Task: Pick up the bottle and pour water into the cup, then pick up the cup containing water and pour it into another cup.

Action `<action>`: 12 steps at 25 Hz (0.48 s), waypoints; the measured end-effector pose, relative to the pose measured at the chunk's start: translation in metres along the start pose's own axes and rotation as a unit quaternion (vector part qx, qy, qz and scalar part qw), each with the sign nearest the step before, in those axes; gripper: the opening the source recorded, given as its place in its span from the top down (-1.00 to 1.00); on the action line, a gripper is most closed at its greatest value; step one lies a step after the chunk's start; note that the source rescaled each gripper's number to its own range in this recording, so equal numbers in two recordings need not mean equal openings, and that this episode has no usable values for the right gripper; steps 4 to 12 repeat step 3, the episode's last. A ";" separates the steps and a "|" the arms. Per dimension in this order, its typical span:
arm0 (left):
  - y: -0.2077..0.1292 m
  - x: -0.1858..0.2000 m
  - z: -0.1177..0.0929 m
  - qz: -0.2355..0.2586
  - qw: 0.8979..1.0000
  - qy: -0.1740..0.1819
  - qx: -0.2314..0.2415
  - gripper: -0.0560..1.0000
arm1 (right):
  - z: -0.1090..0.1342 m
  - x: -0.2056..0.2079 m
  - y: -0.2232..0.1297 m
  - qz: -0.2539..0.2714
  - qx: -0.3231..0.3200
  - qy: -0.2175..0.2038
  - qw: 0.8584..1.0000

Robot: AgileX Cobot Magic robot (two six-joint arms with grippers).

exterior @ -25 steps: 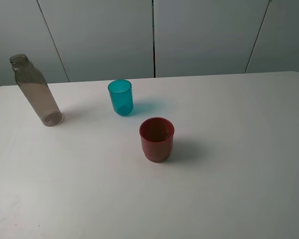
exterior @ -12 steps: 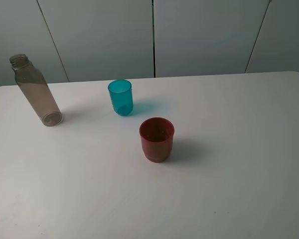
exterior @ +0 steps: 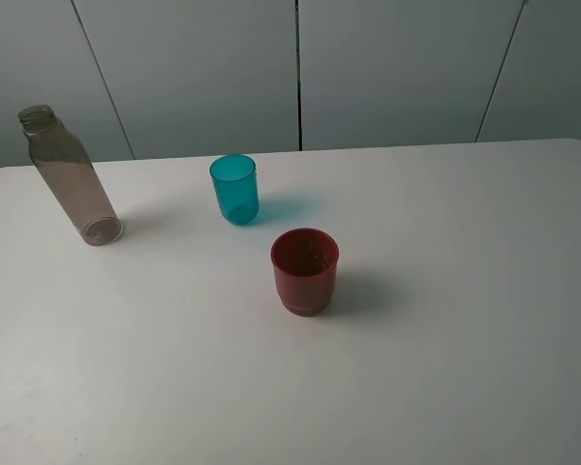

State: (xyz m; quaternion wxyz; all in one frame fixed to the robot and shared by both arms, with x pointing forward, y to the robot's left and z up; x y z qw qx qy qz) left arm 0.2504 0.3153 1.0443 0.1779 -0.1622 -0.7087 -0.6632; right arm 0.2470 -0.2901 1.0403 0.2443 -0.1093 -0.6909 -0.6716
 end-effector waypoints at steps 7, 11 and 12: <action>0.000 0.000 0.000 0.000 1.000 0.000 0.000 -1.00 | 0.000 0.000 0.000 0.000 0.000 0.000 1.000; 0.000 0.000 0.000 0.000 1.000 0.000 0.000 -1.00 | 0.000 0.000 0.000 0.000 0.000 0.000 1.000; 0.000 0.000 0.000 0.000 1.000 0.000 0.000 -1.00 | 0.000 0.000 0.000 0.000 0.000 0.000 1.000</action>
Point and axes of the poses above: a point on each arm's last joint axis where the gripper is mounted, x pointing back along that axis away from the gripper, z along the wrist's bending axis when the last joint is at zero, y = z × x, the point moved 2 cm from there along -x, pointing out along that axis toward the gripper, and after that the axes turned 2 degrees about x, right-handed, at the moved point
